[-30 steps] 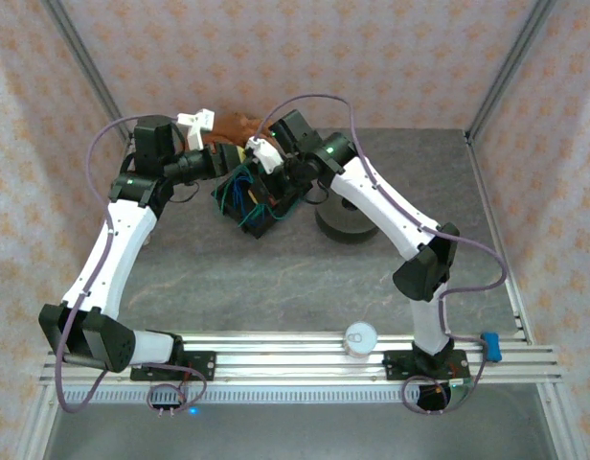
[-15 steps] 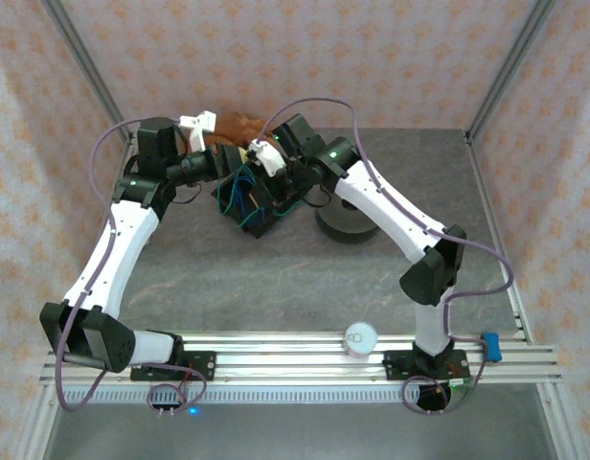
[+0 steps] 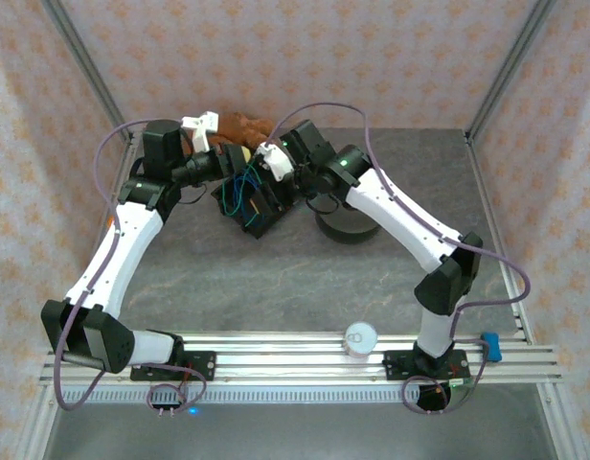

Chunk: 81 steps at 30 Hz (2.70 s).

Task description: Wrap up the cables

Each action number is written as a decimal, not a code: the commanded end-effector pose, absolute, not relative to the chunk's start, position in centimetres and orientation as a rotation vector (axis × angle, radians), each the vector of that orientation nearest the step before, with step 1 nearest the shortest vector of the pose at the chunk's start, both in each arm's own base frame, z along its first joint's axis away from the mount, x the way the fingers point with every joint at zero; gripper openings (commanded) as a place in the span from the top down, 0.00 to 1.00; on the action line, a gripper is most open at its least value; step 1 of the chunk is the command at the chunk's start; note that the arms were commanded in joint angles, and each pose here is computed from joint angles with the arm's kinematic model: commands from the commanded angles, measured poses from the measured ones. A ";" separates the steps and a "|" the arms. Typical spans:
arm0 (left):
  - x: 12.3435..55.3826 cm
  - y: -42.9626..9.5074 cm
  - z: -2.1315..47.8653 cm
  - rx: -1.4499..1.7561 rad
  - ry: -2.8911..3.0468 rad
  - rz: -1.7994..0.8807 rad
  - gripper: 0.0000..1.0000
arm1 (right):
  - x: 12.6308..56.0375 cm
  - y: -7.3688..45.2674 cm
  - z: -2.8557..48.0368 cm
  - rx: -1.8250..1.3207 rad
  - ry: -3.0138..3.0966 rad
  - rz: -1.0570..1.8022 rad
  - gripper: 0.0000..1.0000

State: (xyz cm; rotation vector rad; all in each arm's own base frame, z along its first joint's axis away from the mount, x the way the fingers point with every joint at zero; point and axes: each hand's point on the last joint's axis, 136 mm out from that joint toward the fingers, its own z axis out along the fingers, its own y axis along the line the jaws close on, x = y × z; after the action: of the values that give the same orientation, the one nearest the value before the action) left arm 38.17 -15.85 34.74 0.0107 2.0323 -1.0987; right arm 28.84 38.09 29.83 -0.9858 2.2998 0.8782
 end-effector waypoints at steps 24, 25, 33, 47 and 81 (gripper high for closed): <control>37.0 -16.2 37.2 -0.005 1.939 -1.126 1.00 | 32.8 35.7 35.7 -0.531 2.180 1.186 0.47; 37.0 -16.2 37.3 -0.004 1.936 -1.130 1.00 | 32.7 36.0 35.5 -0.536 2.188 1.203 0.48; 37.1 -16.3 38.2 -0.032 1.899 -1.176 1.00 | 31.9 37.7 33.2 -0.565 2.253 1.324 0.58; 37.6 -16.0 38.1 -0.093 1.890 -1.183 1.00 | 29.6 39.3 30.8 -0.613 2.300 1.372 0.76; 33.6 -21.2 33.5 0.483 2.245 -1.069 0.44 | 27.7 33.4 29.6 -1.041 2.391 0.971 1.00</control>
State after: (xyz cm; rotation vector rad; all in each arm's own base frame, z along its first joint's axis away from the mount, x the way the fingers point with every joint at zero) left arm 34.73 -21.32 33.51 0.4344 2.2338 -1.0656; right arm 27.51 33.43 28.94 -1.0023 2.4323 0.9972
